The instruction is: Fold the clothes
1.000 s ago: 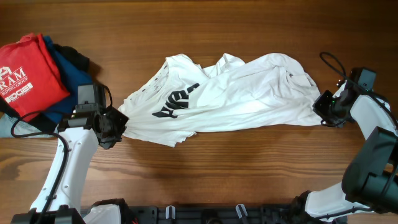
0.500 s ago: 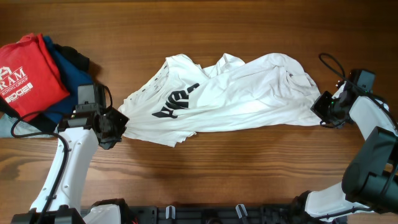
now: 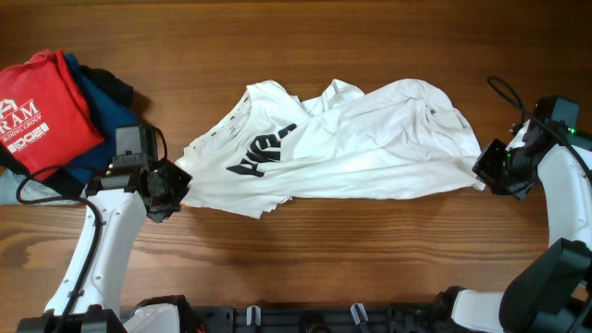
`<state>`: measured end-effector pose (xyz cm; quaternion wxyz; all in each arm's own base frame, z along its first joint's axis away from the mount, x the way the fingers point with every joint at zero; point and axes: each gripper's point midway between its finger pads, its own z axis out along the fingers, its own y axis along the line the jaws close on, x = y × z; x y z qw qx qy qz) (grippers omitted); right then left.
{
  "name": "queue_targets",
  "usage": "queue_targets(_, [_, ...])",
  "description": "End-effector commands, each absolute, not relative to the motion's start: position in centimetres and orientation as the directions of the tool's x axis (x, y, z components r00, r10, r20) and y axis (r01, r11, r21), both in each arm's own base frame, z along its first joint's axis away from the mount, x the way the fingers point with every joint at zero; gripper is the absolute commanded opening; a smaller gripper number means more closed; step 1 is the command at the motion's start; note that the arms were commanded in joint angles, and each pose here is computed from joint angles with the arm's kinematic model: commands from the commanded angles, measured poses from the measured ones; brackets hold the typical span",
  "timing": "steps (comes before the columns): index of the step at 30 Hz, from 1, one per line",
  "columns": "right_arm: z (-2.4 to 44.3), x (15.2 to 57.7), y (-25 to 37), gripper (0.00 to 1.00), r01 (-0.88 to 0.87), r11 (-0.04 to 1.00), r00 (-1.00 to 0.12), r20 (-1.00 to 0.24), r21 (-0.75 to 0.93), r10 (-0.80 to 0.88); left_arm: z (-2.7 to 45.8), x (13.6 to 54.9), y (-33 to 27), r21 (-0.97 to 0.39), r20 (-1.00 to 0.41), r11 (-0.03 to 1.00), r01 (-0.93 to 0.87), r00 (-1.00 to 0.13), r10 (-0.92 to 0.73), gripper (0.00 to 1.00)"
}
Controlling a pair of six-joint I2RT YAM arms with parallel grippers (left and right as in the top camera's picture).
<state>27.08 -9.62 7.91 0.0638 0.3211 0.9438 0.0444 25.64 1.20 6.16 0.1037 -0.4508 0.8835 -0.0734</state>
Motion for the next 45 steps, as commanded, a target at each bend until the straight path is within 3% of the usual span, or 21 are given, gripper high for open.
queue_targets(1, [8.5, 27.1, -10.7, 0.04, 0.621, 0.781, -0.77, -0.132, 0.072, 0.624, 6.5, 25.6, 1.3, -0.231, -0.122, 0.586, -0.777, -0.574, -0.81, 0.64])
queue_targets(6, [8.6, 27.3, -10.8, 0.04, 0.62, 0.781, -0.769, -0.141, 0.075, 0.624, 5.8, 23.0, 1.7, -0.128, -0.081, 0.584, -0.801, -0.579, -0.811, 0.64])
queue_targets(8, [8.6, 27.5, -10.9, 0.04, 0.62, 0.781, -0.767, -0.15, 0.078, 0.624, 4.6, 21.6, 1.5, -0.096, -0.043, 0.58, -0.809, -0.579, -0.814, 0.54])
queue_targets(10, [8.6, 27.6, -11.0, 0.04, 0.62, 0.781, -0.766, -0.155, 0.079, 0.624, 3.3, 20.4, 1.1, -0.082, -0.013, 0.574, -0.815, -0.575, -0.818, 0.52])
queue_targets(13, [8.7, 27.8, -10.8, 0.04, 0.617, 0.782, -0.767, -0.156, 0.091, 0.623, 1.6, 21.0, 0.3, -0.159, -0.009, 0.573, -0.804, -0.579, -0.815, 0.44])
queue_targets(28, [8.6, 27.7, -10.7, 0.04, 0.615, 0.783, -0.769, -0.15, 0.094, 0.622, -0.3, 24.6, 0.0, -0.296, -0.083, 0.557, -0.776, -0.56, -0.825, 0.52])
queue_targets(34, [8.6, 27.6, -10.6, 0.04, 0.615, 0.782, -0.769, -0.145, 0.096, 0.623, 0.2, 26.3, 0.2, -0.346, -0.128, 0.559, -0.754, -0.552, -0.824, 0.36])
queue_targets(38, [8.6, 27.6, -10.6, 0.04, 0.615, 0.783, -0.769, -0.145, 0.096, 0.622, 0.5, 27.0, 0.2, -0.367, -0.147, 0.56, -0.743, -0.548, -0.823, 0.1])
queue_targets(40, [8.6, 27.6, -10.6, 0.04, 0.615, 0.783, -0.769, -0.145, 0.096, 0.622, 0.6, 27.3, 0.3, -0.375, -0.156, 0.561, -0.738, -0.546, -0.823, 0.04])
queue_targets(45, [8.6, 27.6, -10.6, 0.04, 0.615, 0.783, -0.769, -0.145, 0.096, 0.622, 0.6, 27.3, 0.2, -0.379, -0.15, 0.561, -0.736, -0.549, -0.822, 0.04])
